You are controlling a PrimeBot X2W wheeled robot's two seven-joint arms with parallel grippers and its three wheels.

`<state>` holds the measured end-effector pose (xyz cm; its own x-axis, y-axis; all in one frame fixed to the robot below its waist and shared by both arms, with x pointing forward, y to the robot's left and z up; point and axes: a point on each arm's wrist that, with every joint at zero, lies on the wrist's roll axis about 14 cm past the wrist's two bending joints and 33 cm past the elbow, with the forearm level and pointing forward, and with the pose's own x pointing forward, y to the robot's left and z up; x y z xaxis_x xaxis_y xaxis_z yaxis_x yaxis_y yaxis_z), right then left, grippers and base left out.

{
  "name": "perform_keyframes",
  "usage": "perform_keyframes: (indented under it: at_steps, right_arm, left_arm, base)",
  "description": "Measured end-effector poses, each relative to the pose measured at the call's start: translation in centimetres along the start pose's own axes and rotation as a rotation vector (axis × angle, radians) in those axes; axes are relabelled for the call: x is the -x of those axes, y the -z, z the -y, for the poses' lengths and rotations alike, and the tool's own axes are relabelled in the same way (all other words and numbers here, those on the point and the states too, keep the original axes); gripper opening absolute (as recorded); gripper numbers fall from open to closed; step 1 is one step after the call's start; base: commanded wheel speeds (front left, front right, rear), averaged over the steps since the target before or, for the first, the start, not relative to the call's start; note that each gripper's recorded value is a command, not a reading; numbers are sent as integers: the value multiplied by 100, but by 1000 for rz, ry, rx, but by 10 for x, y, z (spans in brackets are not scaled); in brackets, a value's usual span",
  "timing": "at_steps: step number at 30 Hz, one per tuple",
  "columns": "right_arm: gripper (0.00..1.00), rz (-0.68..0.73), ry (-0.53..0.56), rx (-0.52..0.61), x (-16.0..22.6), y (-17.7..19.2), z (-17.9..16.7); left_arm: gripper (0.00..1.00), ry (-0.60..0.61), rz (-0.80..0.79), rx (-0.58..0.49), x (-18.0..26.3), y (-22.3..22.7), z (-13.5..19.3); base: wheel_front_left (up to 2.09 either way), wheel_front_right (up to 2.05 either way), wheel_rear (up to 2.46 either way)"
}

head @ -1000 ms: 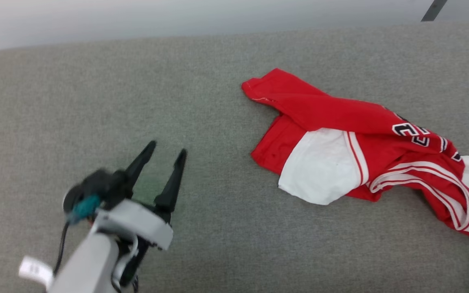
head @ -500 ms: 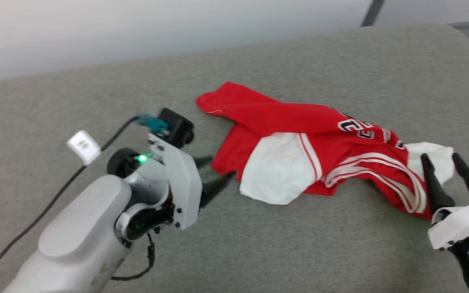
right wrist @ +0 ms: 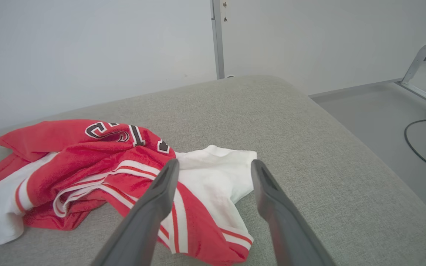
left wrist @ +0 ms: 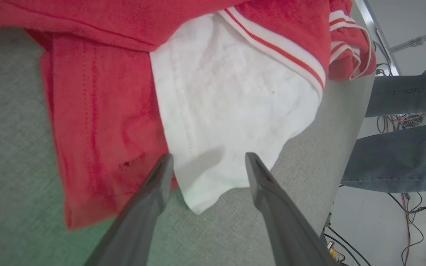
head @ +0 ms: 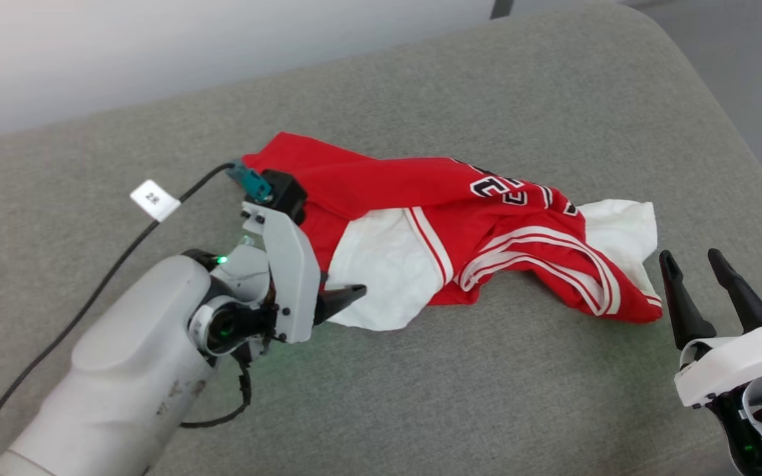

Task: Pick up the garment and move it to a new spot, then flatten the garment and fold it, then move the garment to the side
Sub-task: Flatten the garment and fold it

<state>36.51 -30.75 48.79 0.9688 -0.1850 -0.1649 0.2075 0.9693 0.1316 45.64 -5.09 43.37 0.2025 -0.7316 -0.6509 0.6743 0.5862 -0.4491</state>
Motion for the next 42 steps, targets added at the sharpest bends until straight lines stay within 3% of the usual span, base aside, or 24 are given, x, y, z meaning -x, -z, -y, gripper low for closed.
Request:
perform_keyframes:
  at_steps: [8, 13, 18, 28, 36, 42]
  right_arm:
    - [100, -14, 28, 6, 6, 4, 9]
    - [100, -11, 12, 9, 5, 2, 5]
    - [100, -5, -5, 7, 1, 0, -1]
    - [100, -5, -35, 6, -8, -1, -10]
    - [100, -17, -101, -1, -17, 1, -32]
    - [100, -25, -162, 7, -24, 0, -52]
  left_arm:
    - [100, -30, -18, 14, -12, 7, -17]
    - [97, 13, 0, 32, -11, 4, -4]
    - [1, 76, 36, 37, -11, 1, 16]
    - [0, 42, 186, 37, 10, -29, 5]
    - [0, -150, 353, 66, 96, -45, -63]
    - [0, -357, 397, 168, 156, -8, -115]
  base:
    - [0, 0, 0]
    - [0, 0, 0]
    - [0, 0, 0]
    - [0, 0, 0]
    - [0, 0, 0]
    - [0, 0, 0]
